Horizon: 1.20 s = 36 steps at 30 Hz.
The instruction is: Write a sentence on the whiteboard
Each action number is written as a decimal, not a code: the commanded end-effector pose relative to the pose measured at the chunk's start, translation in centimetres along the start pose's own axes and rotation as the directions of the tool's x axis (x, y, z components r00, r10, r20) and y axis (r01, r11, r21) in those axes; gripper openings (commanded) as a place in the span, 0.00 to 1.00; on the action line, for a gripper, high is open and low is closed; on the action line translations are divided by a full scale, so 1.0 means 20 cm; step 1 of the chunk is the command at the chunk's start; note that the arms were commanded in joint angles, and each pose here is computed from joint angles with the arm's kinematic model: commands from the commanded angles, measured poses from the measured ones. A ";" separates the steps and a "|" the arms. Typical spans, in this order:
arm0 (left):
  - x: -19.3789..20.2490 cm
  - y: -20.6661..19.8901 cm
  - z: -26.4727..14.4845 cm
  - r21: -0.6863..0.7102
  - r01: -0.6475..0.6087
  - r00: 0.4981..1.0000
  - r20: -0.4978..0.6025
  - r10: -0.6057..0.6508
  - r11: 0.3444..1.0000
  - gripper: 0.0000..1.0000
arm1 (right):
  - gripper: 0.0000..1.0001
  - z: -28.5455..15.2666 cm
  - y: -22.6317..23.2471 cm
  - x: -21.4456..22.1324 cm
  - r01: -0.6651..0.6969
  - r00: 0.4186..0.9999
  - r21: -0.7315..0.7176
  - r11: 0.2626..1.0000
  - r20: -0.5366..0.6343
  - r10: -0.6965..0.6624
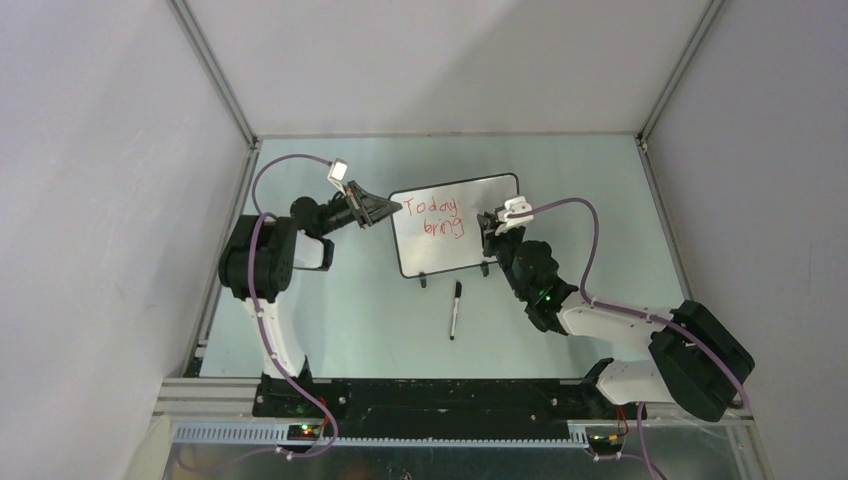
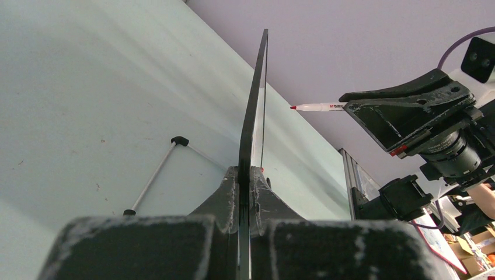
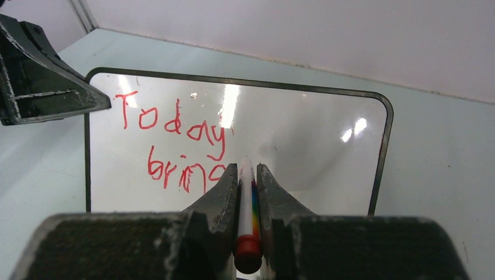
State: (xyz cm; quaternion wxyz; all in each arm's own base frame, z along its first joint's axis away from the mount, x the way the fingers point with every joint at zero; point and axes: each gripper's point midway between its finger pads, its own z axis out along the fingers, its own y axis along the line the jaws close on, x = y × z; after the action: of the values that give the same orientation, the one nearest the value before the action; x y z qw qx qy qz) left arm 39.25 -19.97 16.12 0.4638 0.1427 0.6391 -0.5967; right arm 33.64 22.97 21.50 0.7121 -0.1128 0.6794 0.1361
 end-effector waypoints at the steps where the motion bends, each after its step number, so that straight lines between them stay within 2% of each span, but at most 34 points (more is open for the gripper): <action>1: -0.04 -0.05 0.00 0.036 -0.106 0.994 0.011 0.105 0.994 0.00 | 0.00 0.04 -0.02 -0.11 -0.017 0.998 0.031 0.999 0.069 0.015; 17: -0.04 -0.05 0.00 0.039 -0.103 0.995 0.008 0.103 0.994 0.00 | 0.00 0.00 0.09 0.04 -0.007 1.000 -0.046 0.999 -0.002 0.007; 36: -0.04 -0.05 0.00 0.038 -0.102 0.995 0.008 0.102 0.994 0.00 | 0.00 0.07 0.05 0.10 -0.003 1.000 -0.014 1.000 -0.030 0.003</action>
State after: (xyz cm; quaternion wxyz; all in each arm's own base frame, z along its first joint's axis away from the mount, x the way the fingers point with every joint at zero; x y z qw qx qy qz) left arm 39.24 -19.98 16.12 0.4636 0.1429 0.6391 -0.5968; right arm 33.90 24.15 17.89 0.6837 -0.1355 0.7053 0.1293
